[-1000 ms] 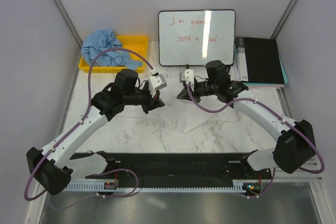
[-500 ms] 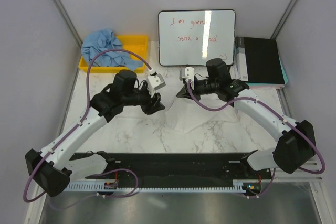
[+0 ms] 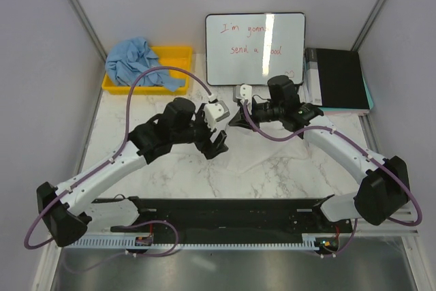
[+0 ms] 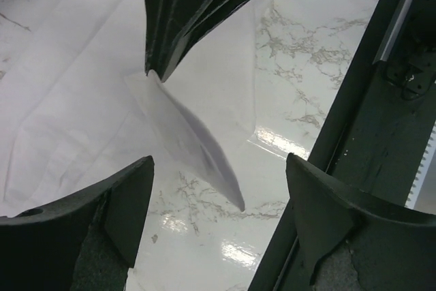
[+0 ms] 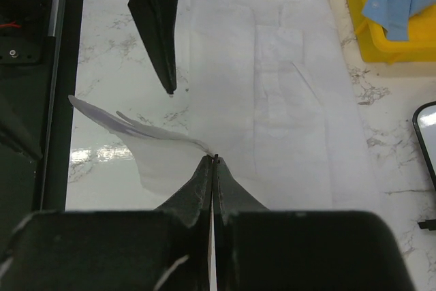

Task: Fold and stack the long sleeve shirts
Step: Fold the shirt

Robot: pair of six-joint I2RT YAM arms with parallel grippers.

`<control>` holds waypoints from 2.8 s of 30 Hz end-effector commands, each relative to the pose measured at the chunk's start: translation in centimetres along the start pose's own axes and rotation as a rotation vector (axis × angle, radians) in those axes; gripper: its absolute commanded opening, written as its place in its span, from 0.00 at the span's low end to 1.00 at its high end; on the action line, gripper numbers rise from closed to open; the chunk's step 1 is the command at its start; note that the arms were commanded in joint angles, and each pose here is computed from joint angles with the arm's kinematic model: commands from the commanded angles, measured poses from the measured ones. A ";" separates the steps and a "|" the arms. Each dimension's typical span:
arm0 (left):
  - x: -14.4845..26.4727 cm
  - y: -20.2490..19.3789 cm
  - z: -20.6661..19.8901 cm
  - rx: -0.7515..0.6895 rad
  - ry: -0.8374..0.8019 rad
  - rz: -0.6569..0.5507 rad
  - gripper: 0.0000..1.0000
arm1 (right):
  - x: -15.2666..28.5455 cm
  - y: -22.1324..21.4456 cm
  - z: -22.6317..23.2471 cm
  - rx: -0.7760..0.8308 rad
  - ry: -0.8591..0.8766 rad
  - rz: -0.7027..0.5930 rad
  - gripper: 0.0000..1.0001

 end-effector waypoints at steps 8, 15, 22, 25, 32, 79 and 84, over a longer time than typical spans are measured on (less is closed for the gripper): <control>-3.1 0.9 2.8 0.131 0.224 0.071 0.47 | 1.1 5.0 0.5 0.046 -0.009 -0.122 0.00; -1.1 3.2 4.6 0.140 0.197 -0.018 0.02 | 3.8 4.3 -2.0 -0.065 -0.138 -0.105 0.45; -1.1 5.4 7.0 0.035 0.173 -0.086 0.02 | 9.7 1.6 -7.3 -0.237 -0.294 -0.065 0.73; -1.7 5.8 8.3 -0.019 0.173 -0.110 0.02 | 11.8 -0.5 -8.6 -0.330 -0.324 -0.013 0.72; -2.5 11.5 13.6 -0.300 0.226 -0.205 0.02 | 15.0 -4.0 -9.3 -0.467 -0.363 0.019 0.72; -5.6 -5.3 10.8 -1.372 -0.333 -0.295 0.04 | 15.3 -7.6 -10.4 -0.602 -0.298 0.048 0.70; -5.6 -9.2 10.0 -1.498 -0.374 -0.283 0.06 | 13.2 -8.5 -10.5 -0.608 -0.255 0.095 0.70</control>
Point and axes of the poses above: each gripper's point midway between its finger pads, its own x axis back along the fingers, its own z axis along the line the jaws close on, y = z × x, the point moved 2 cm from there along x, back along the fingers, and after that the axes turned 9 degrees about -x, right-handed, at the moved point
